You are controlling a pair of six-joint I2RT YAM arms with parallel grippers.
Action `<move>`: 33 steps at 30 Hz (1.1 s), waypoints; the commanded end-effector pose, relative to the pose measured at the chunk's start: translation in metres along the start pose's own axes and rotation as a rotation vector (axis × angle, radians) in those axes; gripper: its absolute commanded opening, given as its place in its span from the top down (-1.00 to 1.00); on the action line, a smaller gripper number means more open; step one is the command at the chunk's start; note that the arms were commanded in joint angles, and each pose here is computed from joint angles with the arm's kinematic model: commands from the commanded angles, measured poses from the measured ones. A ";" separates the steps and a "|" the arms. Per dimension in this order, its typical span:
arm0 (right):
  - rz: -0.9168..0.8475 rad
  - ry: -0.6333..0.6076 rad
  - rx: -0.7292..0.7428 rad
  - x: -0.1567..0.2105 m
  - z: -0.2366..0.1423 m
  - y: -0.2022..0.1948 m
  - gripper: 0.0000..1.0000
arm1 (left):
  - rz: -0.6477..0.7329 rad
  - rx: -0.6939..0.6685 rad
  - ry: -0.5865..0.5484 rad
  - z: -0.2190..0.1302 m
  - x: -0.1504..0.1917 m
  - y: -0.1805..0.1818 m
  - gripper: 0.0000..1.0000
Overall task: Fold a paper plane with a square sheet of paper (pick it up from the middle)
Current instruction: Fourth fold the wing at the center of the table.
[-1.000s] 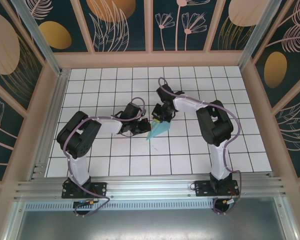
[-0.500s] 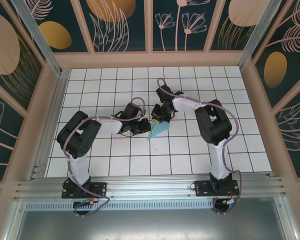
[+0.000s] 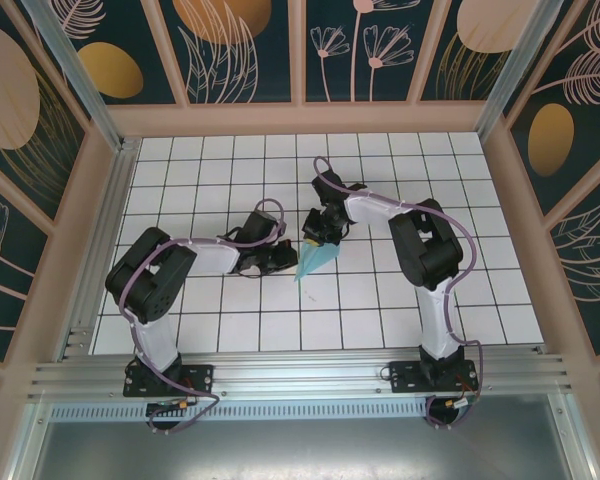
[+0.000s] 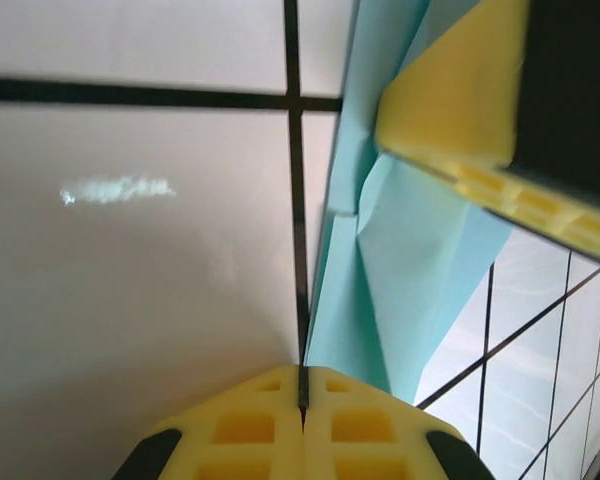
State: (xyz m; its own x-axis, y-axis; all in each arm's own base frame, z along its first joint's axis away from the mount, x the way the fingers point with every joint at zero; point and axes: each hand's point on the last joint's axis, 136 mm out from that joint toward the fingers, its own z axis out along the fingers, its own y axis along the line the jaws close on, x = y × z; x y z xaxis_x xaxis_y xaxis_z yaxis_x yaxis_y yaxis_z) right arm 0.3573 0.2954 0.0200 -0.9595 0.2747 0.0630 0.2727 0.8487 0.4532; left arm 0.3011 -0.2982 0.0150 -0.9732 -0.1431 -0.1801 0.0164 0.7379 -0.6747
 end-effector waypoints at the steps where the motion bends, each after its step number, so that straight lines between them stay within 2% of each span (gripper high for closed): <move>1: -0.007 -0.012 0.007 -0.003 -0.001 0.001 1.00 | -0.008 0.060 0.022 0.000 0.012 -0.015 1.00; 10: -0.004 -0.017 -0.001 -0.005 -0.004 0.004 1.00 | -0.034 -0.008 0.033 0.004 0.021 0.004 1.00; 14: -0.006 -0.027 -0.042 -0.007 -0.009 0.013 1.00 | -0.026 0.011 0.054 0.004 0.026 0.003 1.00; 20: -0.008 -0.025 -0.104 -0.007 -0.014 0.025 1.00 | -0.018 -0.068 0.084 0.009 0.032 0.020 1.00; 33: 0.009 -0.023 -0.092 -0.009 -0.005 0.018 1.00 | -0.010 -0.085 0.090 0.010 0.032 0.024 1.00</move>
State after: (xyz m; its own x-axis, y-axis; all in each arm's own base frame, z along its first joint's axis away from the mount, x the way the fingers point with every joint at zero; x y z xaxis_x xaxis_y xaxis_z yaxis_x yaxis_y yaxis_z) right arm 0.3634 0.3054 0.0262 -0.9570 0.2823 0.0671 0.2766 0.8178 0.5046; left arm 0.2904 -0.3071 0.0140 -0.9777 -0.1178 -0.1739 0.0351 0.7248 -0.6881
